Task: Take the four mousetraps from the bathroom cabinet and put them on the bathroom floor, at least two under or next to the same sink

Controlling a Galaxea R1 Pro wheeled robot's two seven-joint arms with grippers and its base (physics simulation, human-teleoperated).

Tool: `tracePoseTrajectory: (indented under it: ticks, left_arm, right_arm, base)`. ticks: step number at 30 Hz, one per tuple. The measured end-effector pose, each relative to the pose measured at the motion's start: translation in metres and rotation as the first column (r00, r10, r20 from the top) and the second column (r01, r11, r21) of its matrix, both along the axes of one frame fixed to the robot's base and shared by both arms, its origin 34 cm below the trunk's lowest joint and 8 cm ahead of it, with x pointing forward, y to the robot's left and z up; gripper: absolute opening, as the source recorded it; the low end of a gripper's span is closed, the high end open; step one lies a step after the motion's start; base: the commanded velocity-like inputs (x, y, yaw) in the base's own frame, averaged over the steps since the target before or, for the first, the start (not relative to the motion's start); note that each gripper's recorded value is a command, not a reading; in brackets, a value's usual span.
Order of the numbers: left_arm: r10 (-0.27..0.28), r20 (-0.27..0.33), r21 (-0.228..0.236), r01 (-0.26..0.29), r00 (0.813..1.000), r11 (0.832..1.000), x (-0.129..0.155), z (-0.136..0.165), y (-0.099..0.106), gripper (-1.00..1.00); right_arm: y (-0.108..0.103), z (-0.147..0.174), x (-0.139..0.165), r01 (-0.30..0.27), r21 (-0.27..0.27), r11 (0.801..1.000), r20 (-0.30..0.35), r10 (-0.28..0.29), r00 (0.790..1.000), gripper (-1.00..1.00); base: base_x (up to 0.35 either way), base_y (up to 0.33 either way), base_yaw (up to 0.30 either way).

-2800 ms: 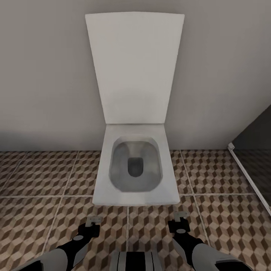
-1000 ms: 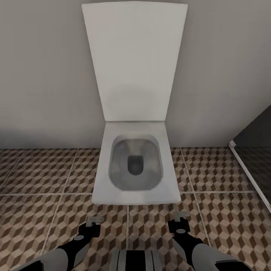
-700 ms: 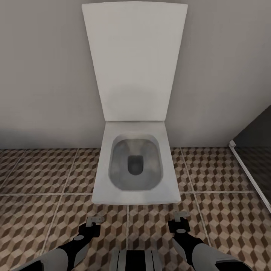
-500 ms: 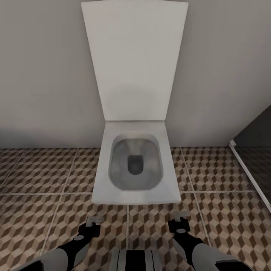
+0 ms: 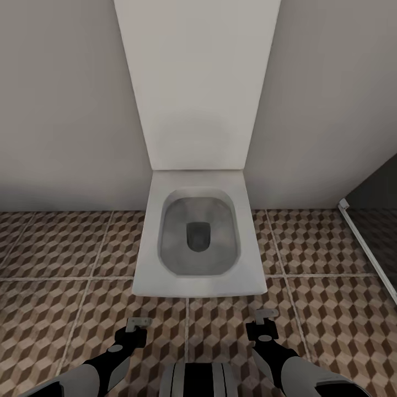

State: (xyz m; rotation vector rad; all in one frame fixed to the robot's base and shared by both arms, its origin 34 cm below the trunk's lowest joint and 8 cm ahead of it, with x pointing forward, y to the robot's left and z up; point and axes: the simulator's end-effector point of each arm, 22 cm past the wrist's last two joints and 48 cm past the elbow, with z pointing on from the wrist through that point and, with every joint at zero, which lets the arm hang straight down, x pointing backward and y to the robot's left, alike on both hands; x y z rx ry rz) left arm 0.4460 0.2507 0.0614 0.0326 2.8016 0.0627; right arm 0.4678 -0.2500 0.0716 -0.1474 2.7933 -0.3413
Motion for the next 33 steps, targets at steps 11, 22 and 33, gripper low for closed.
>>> tracePoseTrajectory:
  ticks: [11, 22, 33]
  left_arm:
    - [0.002, 0.002, 0.005, -0.002, 1.0, 1.0, 0.001, 0.0, 0.001, -1.0]
    - [0.001, 0.016, 0.013, -0.002, 1.0, 1.0, 0.003, 0.001, 0.008, -1.0]
    - [-0.018, 0.037, -0.006, 0.018, 0.999, 1.0, 0.02, 0.004, 0.025, -1.0]
  right_arm:
    - [0.0, 0.0, 0.0, 0.0, 0.0, 1.0, 0.001, 0.0, 1.0, -1.0]
    - [-0.002, 0.003, 0.011, 0.001, -0.002, 1.0, 0.022, 0.0, 1.0, -1.0]
    - [0.001, 0.007, 0.027, 0.001, 0.002, 1.0, 0.021, -0.001, 1.0, -1.0]
  base:
    - [0.0, 0.0, 0.0]
    - [0.0, 0.0, 0.0]
    - [0.0, 0.0, 0.0]
